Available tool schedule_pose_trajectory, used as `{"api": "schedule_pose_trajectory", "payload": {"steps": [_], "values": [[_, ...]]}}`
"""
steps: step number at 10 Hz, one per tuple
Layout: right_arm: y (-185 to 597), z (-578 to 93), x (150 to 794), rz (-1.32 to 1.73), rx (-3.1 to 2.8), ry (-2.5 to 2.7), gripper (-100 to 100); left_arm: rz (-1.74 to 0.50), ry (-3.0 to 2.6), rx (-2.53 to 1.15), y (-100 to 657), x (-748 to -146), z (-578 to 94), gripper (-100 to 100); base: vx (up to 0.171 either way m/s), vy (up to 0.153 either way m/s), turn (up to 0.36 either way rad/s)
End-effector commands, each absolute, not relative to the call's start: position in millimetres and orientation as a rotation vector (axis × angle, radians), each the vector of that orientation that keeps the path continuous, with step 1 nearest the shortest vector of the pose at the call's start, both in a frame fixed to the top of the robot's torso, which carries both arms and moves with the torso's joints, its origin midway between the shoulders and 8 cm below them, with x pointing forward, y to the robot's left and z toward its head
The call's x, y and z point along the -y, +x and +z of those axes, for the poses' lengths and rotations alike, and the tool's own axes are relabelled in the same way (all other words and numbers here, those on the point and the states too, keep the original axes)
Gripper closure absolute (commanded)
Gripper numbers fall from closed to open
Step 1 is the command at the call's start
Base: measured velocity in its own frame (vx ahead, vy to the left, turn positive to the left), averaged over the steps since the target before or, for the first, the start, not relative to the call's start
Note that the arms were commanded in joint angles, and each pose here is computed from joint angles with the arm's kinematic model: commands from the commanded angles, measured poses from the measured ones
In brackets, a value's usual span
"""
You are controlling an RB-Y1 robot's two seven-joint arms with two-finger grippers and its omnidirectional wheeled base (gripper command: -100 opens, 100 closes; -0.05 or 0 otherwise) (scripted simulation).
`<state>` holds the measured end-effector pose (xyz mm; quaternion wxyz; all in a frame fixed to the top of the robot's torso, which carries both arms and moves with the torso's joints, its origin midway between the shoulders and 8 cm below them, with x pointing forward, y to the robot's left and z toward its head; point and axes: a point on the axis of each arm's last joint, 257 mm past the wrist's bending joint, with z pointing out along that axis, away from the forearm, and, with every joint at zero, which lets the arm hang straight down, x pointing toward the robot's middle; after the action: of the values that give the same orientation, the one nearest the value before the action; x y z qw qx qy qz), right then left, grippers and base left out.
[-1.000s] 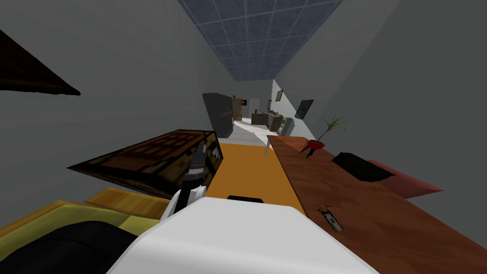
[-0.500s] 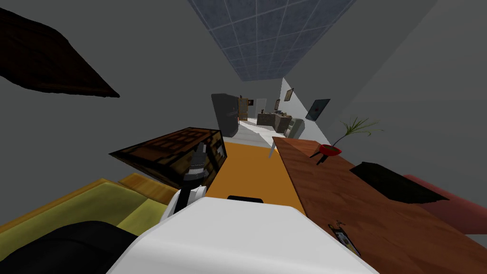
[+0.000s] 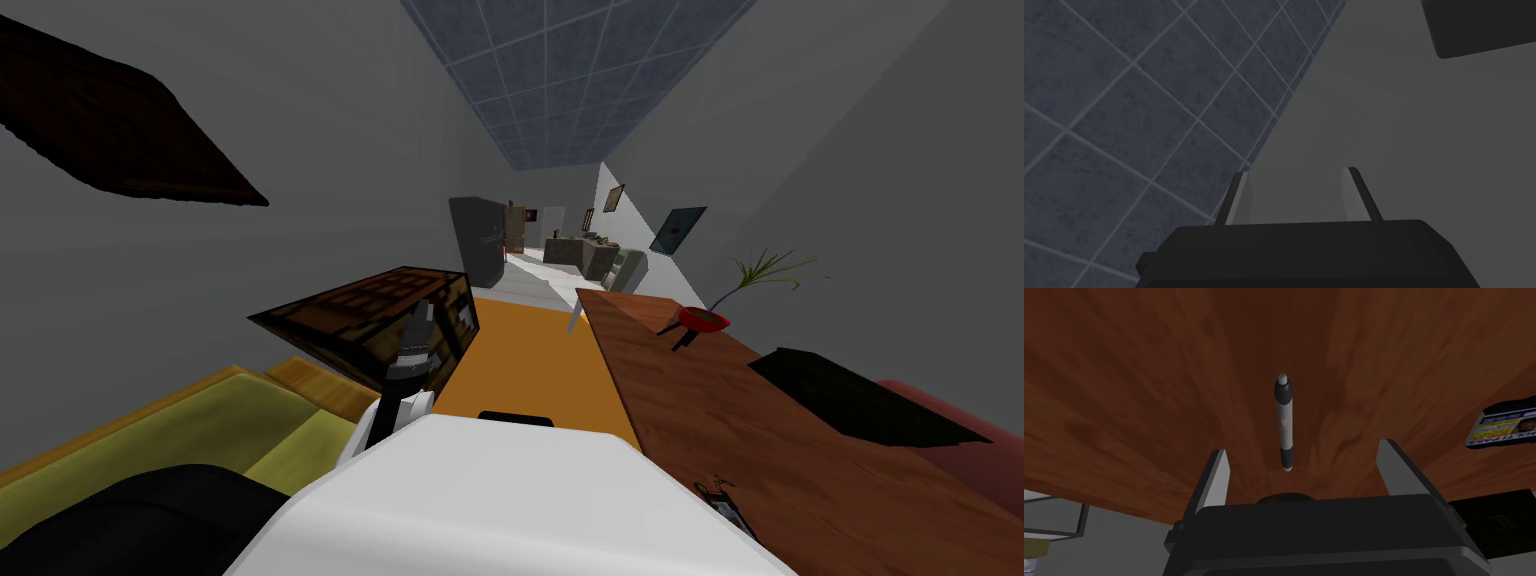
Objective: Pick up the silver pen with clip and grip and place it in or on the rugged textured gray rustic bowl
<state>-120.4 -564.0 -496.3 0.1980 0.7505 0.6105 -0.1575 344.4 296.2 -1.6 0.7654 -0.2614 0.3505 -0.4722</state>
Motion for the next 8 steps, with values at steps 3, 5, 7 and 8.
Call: {"api": "schedule_pose_trajectory", "payload": {"steps": [3,5,7,8], "values": [[-119.4,-510.3,564.6,-0.443,-1.709,2.102,-100,-1.026,-0.568,-0.761,344.4,-296.2,-1.6,0,-0.002,-0.025,0.007],[-119.5,-508.7,563.4,-0.442,-1.709,2.102,100,-1.026,-0.568,-0.761,344.4,-296.2,-1.6,0,0.0,-0.005,0.002],[-121.4,-508.8,563.1,-0.445,-1.71,2.104,100,-1.026,-0.568,-0.761,344.4,-296.2,-1.6,0,-0.002,0.0,-0.007],[-120.3,-508.7,563.3,-0.444,-1.71,2.103,100,-1.026,-0.568,-0.761,344.4,-296.2,-1.6,0,0.0,0.0,0.0]]}}
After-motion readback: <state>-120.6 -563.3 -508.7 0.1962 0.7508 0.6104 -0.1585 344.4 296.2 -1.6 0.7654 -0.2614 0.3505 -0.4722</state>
